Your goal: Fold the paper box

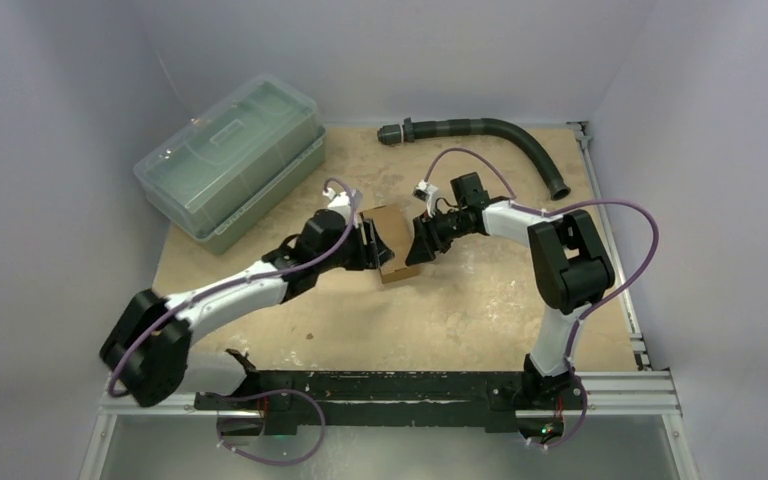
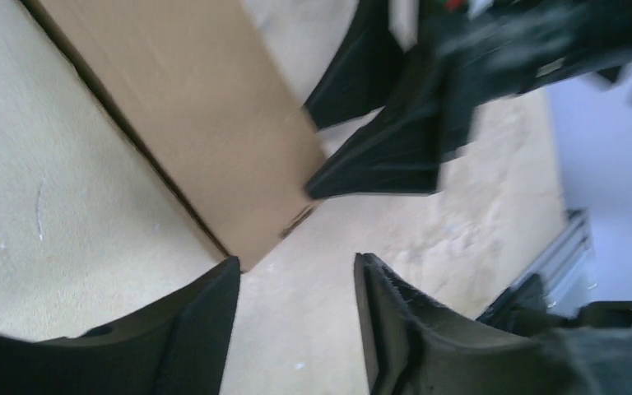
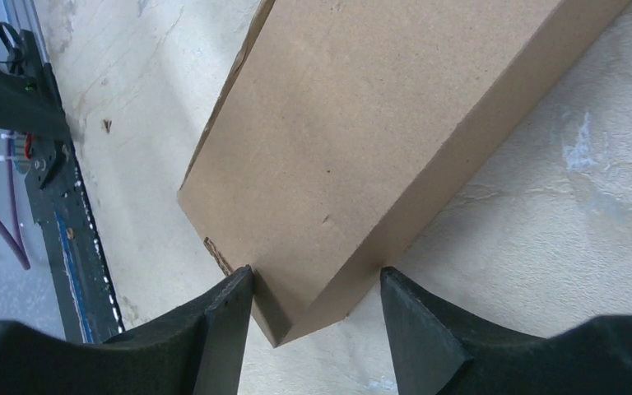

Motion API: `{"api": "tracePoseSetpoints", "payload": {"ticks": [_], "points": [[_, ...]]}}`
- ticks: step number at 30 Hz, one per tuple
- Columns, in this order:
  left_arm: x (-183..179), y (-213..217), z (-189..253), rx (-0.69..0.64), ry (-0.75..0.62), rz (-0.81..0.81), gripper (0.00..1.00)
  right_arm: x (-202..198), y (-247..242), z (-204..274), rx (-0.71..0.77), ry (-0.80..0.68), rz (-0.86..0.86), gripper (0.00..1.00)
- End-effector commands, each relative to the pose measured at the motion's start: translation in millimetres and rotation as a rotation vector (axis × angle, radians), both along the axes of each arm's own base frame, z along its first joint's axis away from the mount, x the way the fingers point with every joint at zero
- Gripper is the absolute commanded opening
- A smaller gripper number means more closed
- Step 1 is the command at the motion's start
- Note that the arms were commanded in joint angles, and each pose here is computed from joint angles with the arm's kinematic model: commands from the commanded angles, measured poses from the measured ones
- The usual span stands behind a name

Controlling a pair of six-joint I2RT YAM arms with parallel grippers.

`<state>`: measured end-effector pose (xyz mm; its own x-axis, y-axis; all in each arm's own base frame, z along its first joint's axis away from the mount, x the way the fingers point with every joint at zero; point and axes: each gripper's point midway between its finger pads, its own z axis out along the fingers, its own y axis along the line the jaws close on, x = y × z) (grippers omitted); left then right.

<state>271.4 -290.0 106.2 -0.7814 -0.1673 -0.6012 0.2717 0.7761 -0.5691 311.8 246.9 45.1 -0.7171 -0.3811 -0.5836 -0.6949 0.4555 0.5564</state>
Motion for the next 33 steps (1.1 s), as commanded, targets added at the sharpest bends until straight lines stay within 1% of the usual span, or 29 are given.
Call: {"api": "tracePoseSetpoints", "payload": {"ticks": [1, 3, 4, 5, 9, 10, 13, 16, 21, 27, 28, 29, 31, 33], "points": [[9.8, 23.8, 72.2, -0.08, -0.214, 0.098, 0.61, -9.9, -9.1, -27.3, -0.107, 0.009, 0.027, 0.62], [7.7, 44.7, 69.3, -0.075, -0.216, 0.159, 0.74, -8.6, -9.2, -23.9, -0.108, -0.005, 0.03, 0.65], [7.1, 55.3, 63.7, -0.085, -0.203, 0.193, 0.78, -7.7, -9.5, -20.6, -0.109, -0.016, 0.031, 0.67], [5.7, 64.0, 58.7, -0.114, -0.187, 0.218, 0.8, -7.2, -9.7, -17.3, -0.109, -0.025, 0.034, 0.69], [3.1, 80.1, 56.0, -0.34, -0.163, 0.288, 0.86, -2.8, -11.1, -1.0, -0.1, -0.077, 0.031, 0.76], [5.0, 82.2, 52.9, -0.367, -0.16, 0.301, 0.87, -1.9, -11.9, 2.0, -0.099, -0.087, 0.027, 0.78], [18.3, 78.6, 37.8, -0.35, -0.123, 0.303, 0.88, 0.7, -14.2, 8.7, -0.095, -0.107, 0.024, 0.81], [39.4, 63.1, 27.7, -0.306, -0.092, 0.264, 0.88, 3.5, -17.6, 17.2, -0.086, -0.127, 0.017, 0.82], [79.6, 43.2, 21.0, -0.269, -0.086, 0.247, 0.88, 7.0, -23.3, 30.4, -0.077, -0.171, 0.009, 0.83], [103.8, 27.9, -11.1, -0.231, -0.011, 0.244, 0.81, 4.7, -22.0, 37.4, -0.059, -0.185, 0.036, 0.83], [105.6, 25.1, -16.2, -0.23, 0.002, 0.239, 0.78, 4.5, -22.1, 38.6, -0.058, -0.187, 0.039, 0.83], [106.6, 22.2, -20.6, -0.232, 0.013, 0.231, 0.73, 4.4, -21.6, 40.4, -0.054, -0.193, 0.042, 0.83], [108.0, 18.4, -30.9, -0.231, 0.035, 0.221, 0.65, 3.8, -21.4, 44.3, -0.048, -0.2, 0.044, 0.82], [108.1, 15.9, -36.6, -0.231, 0.051, 0.213, 0.54, 3.9, -20.8, 50.0, -0.042, -0.215, 0.044, 0.82]]}}
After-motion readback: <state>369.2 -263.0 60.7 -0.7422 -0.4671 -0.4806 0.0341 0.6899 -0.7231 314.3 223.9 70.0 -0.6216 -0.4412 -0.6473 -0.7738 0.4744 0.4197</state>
